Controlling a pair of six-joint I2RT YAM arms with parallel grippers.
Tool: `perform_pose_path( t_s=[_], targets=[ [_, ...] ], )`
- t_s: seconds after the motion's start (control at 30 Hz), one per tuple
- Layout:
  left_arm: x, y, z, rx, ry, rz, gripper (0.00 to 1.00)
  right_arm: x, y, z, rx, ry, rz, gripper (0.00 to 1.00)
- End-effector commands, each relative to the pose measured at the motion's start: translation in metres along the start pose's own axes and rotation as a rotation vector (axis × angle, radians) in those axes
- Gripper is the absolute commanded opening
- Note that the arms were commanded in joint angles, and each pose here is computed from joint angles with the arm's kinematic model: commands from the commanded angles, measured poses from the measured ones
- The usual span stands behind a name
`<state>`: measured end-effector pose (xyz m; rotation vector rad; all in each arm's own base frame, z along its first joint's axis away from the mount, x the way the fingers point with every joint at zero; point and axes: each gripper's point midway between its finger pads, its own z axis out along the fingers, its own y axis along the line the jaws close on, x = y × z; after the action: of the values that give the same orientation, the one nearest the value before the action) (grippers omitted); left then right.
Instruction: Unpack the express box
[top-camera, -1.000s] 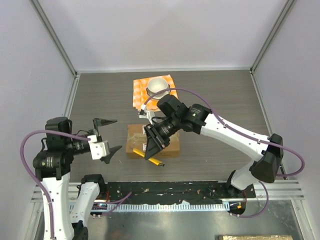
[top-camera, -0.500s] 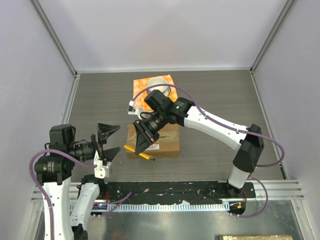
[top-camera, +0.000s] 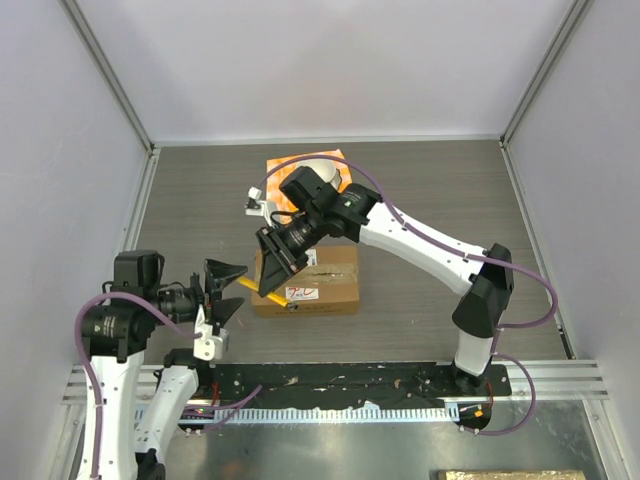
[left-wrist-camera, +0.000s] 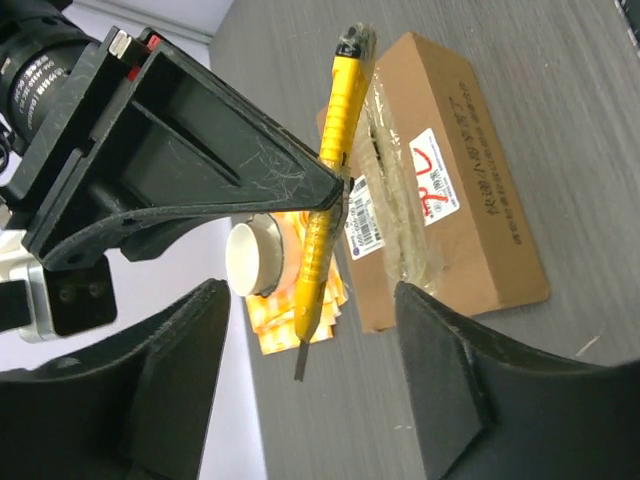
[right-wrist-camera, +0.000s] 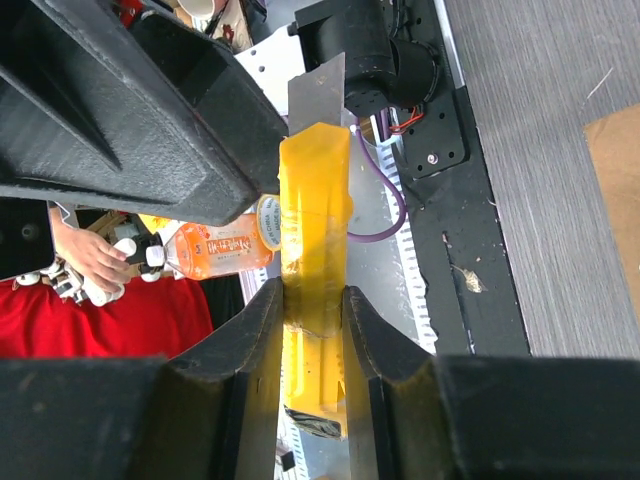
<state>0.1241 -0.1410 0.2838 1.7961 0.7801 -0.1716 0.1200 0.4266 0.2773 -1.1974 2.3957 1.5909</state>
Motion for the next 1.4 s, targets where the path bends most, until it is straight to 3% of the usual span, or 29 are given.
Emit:
perform_pose_path(
  t_s=[0.0, 0.03, 0.1, 0.4, 0.5, 0.53, 0.7, 0.8, 0.83, 0.9, 0.97, 1.1, 1.13, 1.2, 1.23, 1.27, 1.3, 1.37],
  targets=[
    [-0.018, -0.05, 0.001, 0.154, -0.065, -0.248, 0.6, 0.0, 0.025, -0.001, -0.053, -0.009, -0.028, 0.01],
    [-0.019, -0.049, 0.001, 0.152, -0.071, -0.244, 0.4, 0.001, 0.024, 0.001, -0.057, -0.001, -0.022, 0.01],
    [-0.02, -0.043, 0.003, 0.137, -0.094, -0.242, 0.26, 0.004, 0.027, 0.004, -0.064, 0.011, -0.024, 0.01],
    [-0.018, -0.044, 0.003, 0.164, -0.093, -0.299, 0.4, 0.001, 0.049, 0.001, -0.093, -0.001, -0.06, 0.01],
    [-0.018, -0.045, 0.004, 0.179, -0.097, -0.289, 0.29, 0.0, 0.049, 0.003, -0.093, 0.003, -0.056, 0.01],
    [-0.016, -0.046, 0.004, 0.194, -0.084, -0.288, 0.04, 0.0, 0.05, 0.003, -0.095, 0.004, -0.056, 0.01],
    [-0.013, -0.033, 0.0, 0.222, -0.051, -0.363, 0.0, -0.003, 0.055, -0.002, -0.086, -0.009, -0.093, 0.02],
    [-0.02, -0.023, 0.003, 0.208, -0.104, -0.472, 0.0, -0.017, 0.05, -0.015, -0.001, -0.065, -0.193, 0.45],
    [-0.021, -0.02, 0.005, 0.2, -0.117, -0.488, 0.0, -0.029, 0.036, -0.026, 0.131, -0.122, -0.223, 0.62],
    [-0.023, -0.005, 0.01, 0.144, -0.157, -0.582, 0.0, -0.041, 0.026, -0.049, 0.281, -0.188, -0.361, 0.75],
    [-0.031, 0.005, 0.011, 0.104, -0.198, -0.765, 0.0, -0.057, 0.004, -0.075, 0.487, -0.281, -0.443, 0.8],
    [-0.029, 0.045, 0.018, -0.027, -0.29, -0.905, 0.0, -0.054, -0.007, -0.112, 0.647, -0.389, -0.535, 0.9],
    [-0.03, 0.052, 0.019, -0.045, -0.315, -0.933, 0.0, -0.058, 0.016, -0.133, 0.636, -0.49, -0.591, 0.92],
    [-0.031, 0.072, 0.02, -0.112, -0.387, -1.045, 0.0, -0.048, 0.015, -0.141, 0.648, -0.521, -0.611, 1.0],
    [-0.031, 0.079, 0.02, -0.139, -0.411, -1.078, 0.0, -0.049, 0.024, -0.148, 0.638, -0.563, -0.63, 1.0],
    [-0.034, 0.093, 0.017, -0.183, -0.445, -1.023, 0.0, -0.043, 0.042, -0.165, 0.613, -0.622, -0.658, 1.0],
    [-0.029, 0.093, 0.02, -0.179, -0.452, -1.104, 0.0, -0.032, 0.045, -0.158, 0.563, -0.606, -0.675, 1.0],
    [-0.026, 0.102, 0.02, -0.199, -0.463, -1.131, 0.0, -0.027, 0.068, -0.169, 0.496, -0.677, -0.729, 1.0]
  ],
)
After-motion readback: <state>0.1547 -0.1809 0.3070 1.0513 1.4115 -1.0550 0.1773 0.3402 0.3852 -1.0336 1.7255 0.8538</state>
